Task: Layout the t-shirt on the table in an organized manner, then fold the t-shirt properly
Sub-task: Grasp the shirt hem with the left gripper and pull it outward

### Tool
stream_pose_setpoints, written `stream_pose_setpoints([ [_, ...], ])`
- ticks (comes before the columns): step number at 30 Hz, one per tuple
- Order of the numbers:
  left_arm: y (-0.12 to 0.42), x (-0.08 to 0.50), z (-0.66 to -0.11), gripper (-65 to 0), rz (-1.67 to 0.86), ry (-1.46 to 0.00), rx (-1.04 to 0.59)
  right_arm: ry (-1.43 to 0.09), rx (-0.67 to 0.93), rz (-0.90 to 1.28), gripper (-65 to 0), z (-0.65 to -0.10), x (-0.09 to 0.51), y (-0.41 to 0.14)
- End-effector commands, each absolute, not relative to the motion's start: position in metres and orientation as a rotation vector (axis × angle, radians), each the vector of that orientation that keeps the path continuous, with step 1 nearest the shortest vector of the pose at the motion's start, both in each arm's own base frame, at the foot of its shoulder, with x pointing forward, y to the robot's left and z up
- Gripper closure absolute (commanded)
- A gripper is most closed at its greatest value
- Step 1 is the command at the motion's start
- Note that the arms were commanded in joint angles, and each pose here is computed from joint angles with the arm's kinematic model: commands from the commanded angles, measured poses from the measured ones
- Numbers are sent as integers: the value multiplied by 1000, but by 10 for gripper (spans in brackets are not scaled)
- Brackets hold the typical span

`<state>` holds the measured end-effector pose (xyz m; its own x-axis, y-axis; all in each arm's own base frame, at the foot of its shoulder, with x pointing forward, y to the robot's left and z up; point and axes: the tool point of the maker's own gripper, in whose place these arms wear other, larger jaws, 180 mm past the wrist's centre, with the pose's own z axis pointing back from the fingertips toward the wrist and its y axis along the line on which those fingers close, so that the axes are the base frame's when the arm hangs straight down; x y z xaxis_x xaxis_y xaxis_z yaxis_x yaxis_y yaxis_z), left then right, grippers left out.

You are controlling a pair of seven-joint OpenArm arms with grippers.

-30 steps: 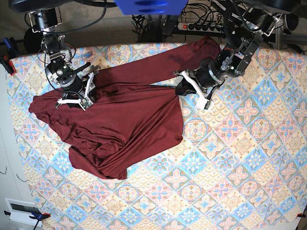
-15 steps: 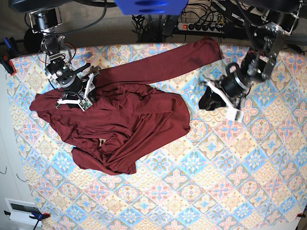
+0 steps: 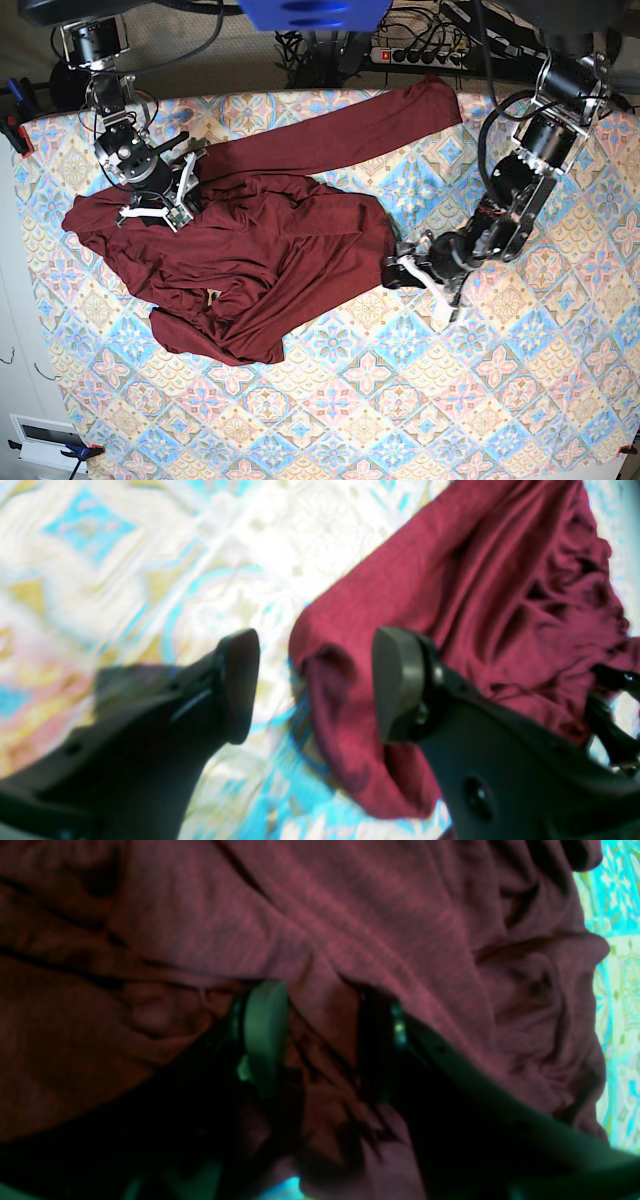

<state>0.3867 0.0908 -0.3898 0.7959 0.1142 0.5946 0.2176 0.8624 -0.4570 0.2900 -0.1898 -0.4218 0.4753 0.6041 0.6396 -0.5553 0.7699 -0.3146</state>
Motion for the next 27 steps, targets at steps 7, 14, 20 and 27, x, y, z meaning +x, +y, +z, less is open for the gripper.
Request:
stream_pose_setpoints([
  [7, 62, 381, -409, -237, -194, -525, -506, -829, -99, 714, -247, -412, 298, -197],
  [14, 96, 393, -392, 0, -177, -563, -464, -821, -100, 712, -247, -414, 297, -199],
  [20, 149, 408, -325, 0, -175, -736, -428, -826, -106, 709, -247, -412, 301, -200],
  [27, 208, 391, -287, 0, -170, -820, -334, -864, -125, 708, -247, -400, 322, -202],
])
